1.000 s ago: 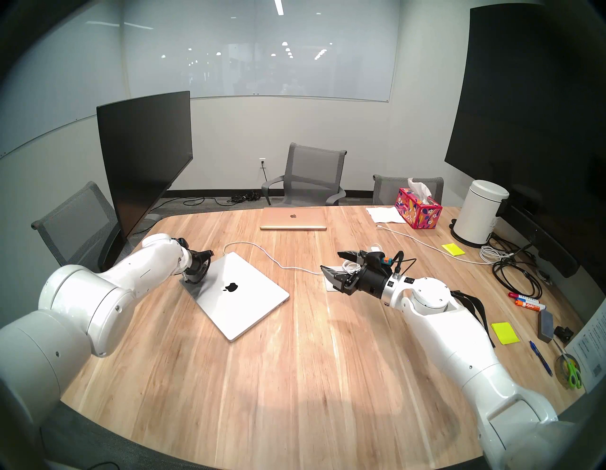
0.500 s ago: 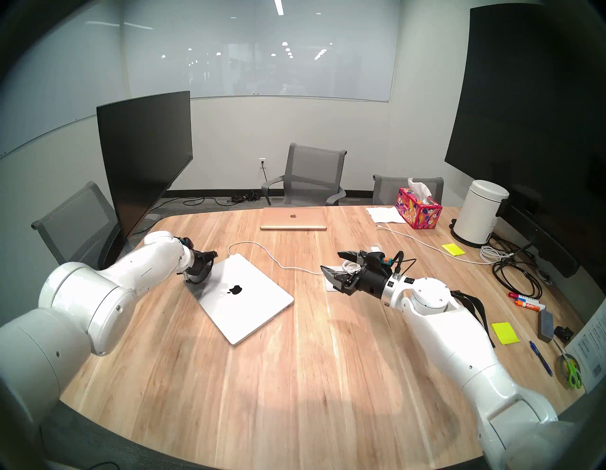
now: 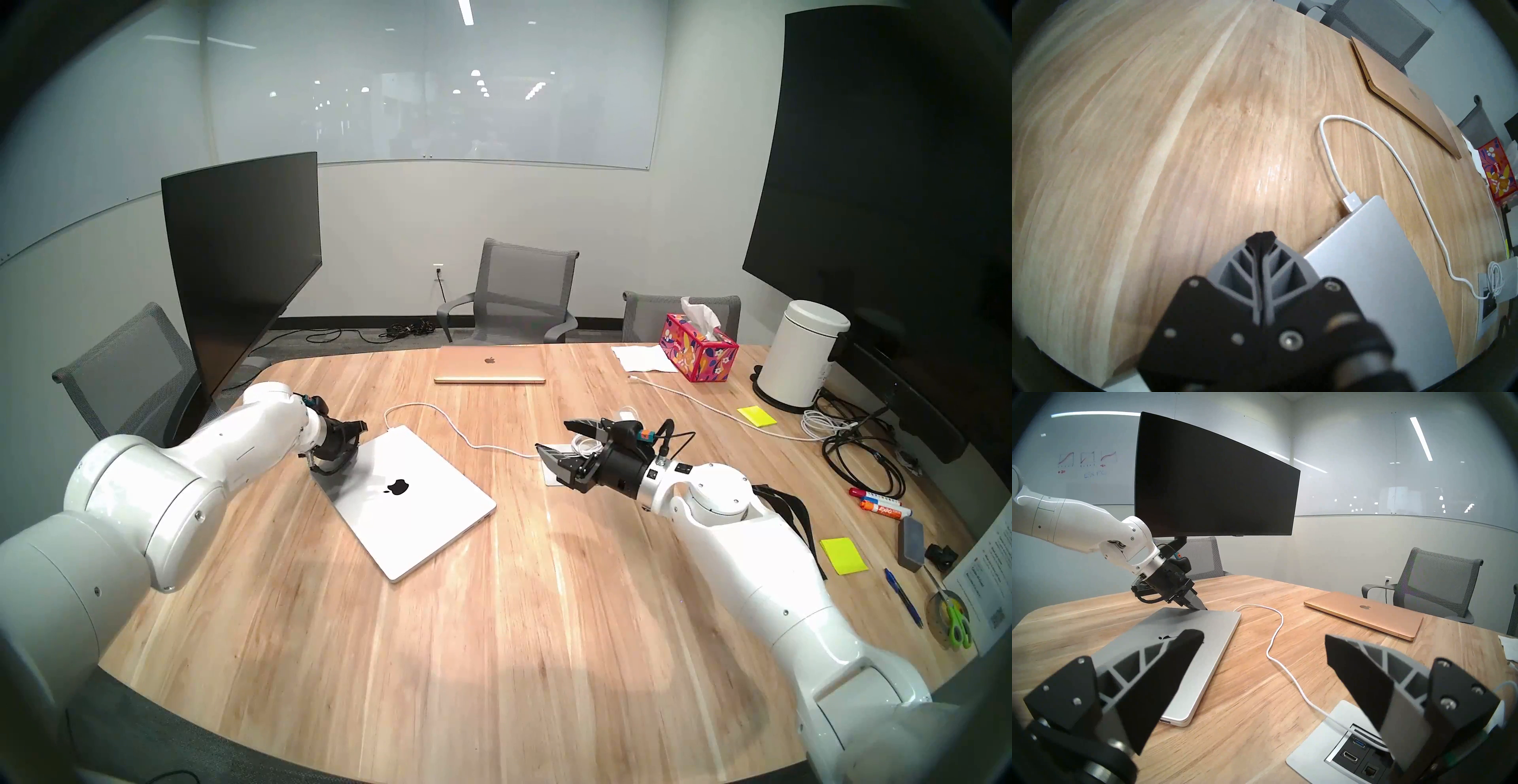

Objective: Unplug the charging cable from the port of the MacBook and lay it on the desk

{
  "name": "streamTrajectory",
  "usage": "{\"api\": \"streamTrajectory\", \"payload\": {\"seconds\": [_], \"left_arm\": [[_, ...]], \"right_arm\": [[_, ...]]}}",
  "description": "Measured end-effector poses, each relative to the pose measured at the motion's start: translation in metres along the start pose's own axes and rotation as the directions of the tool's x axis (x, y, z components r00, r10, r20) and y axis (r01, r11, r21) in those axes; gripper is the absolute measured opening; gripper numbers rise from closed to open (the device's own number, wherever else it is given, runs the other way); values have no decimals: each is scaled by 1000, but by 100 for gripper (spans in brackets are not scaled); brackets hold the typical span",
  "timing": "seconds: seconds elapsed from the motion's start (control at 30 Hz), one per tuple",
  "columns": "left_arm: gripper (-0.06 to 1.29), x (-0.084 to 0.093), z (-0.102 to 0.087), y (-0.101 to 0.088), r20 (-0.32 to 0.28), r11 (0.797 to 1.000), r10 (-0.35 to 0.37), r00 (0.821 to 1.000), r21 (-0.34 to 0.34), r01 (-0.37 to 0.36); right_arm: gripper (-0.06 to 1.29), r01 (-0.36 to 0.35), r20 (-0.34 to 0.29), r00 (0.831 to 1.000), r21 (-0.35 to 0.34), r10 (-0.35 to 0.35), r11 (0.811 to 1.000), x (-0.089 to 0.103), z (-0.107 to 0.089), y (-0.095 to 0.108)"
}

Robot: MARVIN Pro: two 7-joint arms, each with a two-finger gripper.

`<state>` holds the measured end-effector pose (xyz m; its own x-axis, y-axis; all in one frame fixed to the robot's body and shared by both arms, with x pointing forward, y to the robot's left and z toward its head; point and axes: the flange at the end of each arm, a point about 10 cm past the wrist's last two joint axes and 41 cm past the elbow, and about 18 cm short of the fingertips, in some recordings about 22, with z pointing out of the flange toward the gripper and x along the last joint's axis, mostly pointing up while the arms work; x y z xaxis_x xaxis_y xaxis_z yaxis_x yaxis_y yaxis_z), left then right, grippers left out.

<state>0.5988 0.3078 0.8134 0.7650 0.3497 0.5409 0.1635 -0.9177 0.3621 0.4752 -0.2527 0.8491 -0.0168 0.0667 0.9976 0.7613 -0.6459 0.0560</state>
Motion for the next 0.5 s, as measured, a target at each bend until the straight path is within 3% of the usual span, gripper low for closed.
{"api": "streamTrajectory", "payload": {"seconds": [0.5], "left_arm": [[-1, -1, -1, 5, 40, 999, 54, 998, -12, -53]], "right_arm": [[122, -1, 2, 1000, -1, 1, 1000, -1, 0, 0]]}}
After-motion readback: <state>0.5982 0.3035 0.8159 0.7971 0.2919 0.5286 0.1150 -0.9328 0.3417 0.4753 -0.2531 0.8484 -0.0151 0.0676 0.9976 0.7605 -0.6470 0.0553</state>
